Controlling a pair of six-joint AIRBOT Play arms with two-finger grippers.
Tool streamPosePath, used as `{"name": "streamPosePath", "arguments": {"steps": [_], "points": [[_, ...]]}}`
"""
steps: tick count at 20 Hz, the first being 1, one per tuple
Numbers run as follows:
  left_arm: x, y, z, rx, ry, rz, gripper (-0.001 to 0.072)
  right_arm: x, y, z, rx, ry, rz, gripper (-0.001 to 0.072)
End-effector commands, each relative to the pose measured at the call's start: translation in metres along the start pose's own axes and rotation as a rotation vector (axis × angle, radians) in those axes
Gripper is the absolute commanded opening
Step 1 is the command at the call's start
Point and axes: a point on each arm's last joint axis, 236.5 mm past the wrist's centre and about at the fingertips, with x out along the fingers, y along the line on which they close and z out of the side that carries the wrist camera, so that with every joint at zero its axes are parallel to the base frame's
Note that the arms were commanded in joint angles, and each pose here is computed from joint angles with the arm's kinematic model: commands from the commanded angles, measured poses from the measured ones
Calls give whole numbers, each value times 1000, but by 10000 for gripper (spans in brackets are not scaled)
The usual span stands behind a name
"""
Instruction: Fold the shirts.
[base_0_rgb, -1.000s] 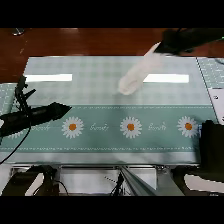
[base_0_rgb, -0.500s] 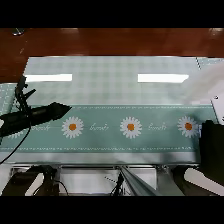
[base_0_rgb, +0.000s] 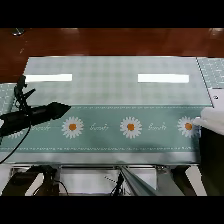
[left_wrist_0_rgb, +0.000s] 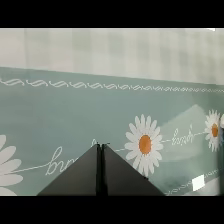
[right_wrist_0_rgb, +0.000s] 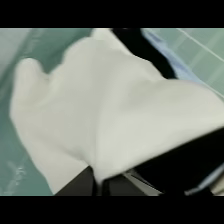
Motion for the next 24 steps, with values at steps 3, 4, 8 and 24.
{"name": "streamPosePath", "arguments": {"steps": [3,4,8,24], "points": [[3,6,12,-8,-46,18,18,28,-84,-52,157,70,-292,627],[5,9,15,-14,-54,26,18,35,-79,-47,129,76,-269,631],[-3,0,72,-4,-133,32,18,56,-26,4,50,26,-52,596],[70,20,48,322,369,362,18,164,332,-178,-1125,112,372,25]]}}
